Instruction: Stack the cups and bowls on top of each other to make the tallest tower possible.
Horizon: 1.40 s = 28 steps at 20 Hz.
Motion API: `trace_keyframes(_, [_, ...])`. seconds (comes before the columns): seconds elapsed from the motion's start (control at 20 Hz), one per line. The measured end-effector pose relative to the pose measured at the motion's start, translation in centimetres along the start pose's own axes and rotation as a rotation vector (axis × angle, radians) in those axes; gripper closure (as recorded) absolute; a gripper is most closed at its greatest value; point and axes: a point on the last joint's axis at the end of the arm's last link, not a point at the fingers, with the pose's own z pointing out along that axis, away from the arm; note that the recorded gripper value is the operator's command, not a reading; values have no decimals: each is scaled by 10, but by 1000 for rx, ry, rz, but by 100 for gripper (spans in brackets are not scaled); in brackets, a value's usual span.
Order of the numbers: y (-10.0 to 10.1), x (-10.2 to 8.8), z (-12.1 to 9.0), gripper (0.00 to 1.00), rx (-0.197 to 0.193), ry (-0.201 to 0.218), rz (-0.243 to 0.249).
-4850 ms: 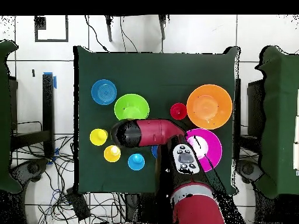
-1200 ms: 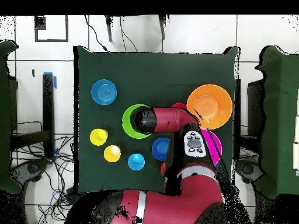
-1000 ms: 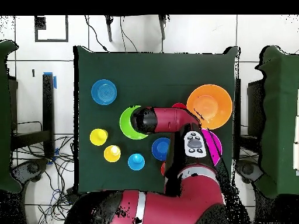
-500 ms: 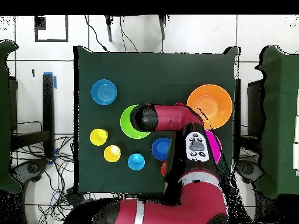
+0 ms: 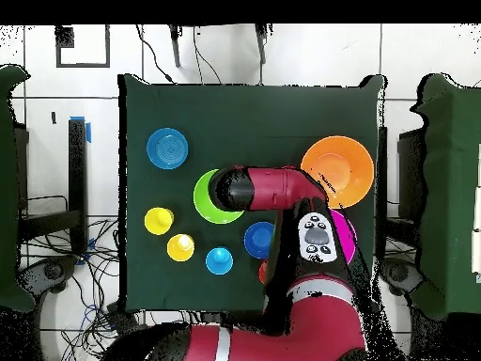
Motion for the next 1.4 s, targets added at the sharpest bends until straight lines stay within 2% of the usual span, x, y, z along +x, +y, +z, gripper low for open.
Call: trace_keyframes(1.4, [16,38,52,0,-21,101,-14])
